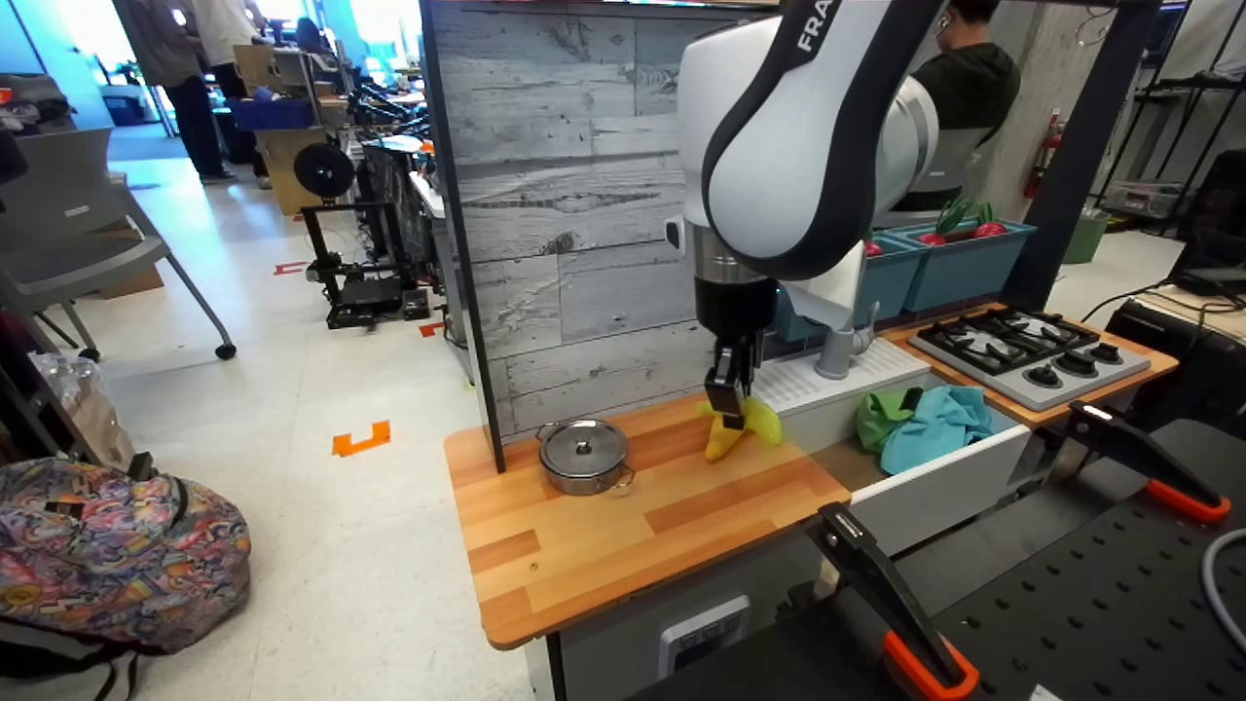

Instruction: Move the banana to the left

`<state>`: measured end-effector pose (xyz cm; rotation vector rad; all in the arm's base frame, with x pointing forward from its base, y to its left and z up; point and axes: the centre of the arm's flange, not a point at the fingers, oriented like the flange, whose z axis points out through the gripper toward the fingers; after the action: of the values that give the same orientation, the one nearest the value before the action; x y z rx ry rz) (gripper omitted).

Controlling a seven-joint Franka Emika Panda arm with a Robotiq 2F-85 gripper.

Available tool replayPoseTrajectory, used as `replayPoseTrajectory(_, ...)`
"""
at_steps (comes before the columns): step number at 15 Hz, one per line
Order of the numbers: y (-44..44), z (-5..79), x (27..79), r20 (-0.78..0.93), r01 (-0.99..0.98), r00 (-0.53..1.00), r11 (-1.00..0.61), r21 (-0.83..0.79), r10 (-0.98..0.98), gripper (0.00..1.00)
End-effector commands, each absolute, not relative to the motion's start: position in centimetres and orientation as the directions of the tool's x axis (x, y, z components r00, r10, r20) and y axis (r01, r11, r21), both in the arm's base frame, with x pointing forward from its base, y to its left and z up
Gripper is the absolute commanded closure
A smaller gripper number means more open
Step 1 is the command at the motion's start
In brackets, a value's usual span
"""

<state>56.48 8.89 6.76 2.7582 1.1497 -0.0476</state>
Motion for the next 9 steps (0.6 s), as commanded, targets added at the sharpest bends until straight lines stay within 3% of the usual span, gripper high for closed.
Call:
replayPoseTrajectory(1, 12.0, 7.7, 56.9, -0.112, 0.749, 0.662, -0.648, 0.139, 0.741, 0.93)
replayPoseTrajectory(9, 17.3, 5.4, 57.1, -0.196, 0.813, 0.581, -0.572, 0.104, 0.79, 0.93)
